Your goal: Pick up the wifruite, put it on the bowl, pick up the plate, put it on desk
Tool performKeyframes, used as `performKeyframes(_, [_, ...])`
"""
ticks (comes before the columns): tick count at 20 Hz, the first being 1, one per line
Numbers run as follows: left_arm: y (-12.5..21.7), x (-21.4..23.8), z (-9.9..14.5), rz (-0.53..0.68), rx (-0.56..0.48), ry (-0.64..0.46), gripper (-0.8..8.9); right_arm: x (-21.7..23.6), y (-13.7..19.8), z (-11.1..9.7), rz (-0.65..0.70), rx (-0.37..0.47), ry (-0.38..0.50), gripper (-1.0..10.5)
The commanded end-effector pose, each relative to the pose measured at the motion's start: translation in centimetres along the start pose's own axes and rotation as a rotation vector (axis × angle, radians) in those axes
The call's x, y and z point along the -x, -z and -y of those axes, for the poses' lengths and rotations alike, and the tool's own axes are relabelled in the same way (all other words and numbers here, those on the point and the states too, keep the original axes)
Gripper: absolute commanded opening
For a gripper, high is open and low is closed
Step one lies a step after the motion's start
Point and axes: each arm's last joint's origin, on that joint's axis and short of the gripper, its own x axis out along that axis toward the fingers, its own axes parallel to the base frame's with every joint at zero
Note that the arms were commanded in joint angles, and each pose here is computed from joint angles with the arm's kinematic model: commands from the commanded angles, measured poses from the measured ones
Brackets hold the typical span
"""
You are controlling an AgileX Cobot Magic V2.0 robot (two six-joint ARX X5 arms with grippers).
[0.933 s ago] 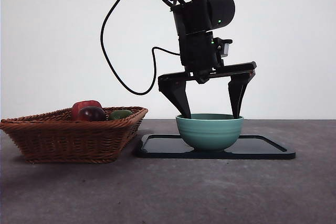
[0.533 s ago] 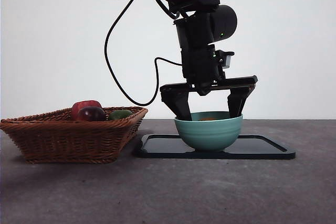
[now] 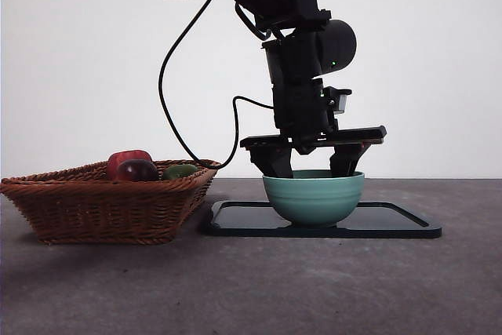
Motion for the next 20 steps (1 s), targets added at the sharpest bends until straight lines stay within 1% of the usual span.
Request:
performKeyframes(1, [-0.2, -0.8, 0.6, 0.003, -0.018, 0.002, 2.68, 0.2, -0.2, -0.1, 0.012, -0.005, -0.01, 5.5])
performKeyframes(4, [-0.5, -0.3, 0.2, 0.008, -0.011, 0.0, 2.68, 0.2, -0.2, -0.1, 0.012, -0.004, -0.01, 5.5])
performKeyframes(8, [-1.5, 2.2, 0.1, 0.045, -0.022, 0.005, 2.7, 0.2, -0.2, -0.1, 0.012, -0.005, -0.01, 5.5])
performKeyframes(12, [-2.1, 6.7, 0.0, 0.067, -0.022, 0.008, 2.71, 0.2, -0.2, -0.1, 0.012, -0.005, -0.01, 5.5])
performKeyframes(16, [-1.5, 11.1, 0.3, 0.049, -0.024, 0.01, 2.71, 0.2, -0.2, -0.1, 0.012, -0.005, -0.01, 5.5])
performKeyframes(18, [-1.5, 13.0, 0.6, 0.088, -0.028, 0.033, 2.71, 0.2, -0.2, -0.1, 0.012, -0.005, -0.01, 5.5])
performKeyframes(20, [-1.1, 14.3, 1.2, 0.101, -0.036, 0.043, 2.71, 0.2, -0.2, -0.1, 0.011, -0.014, -0.01, 5.5])
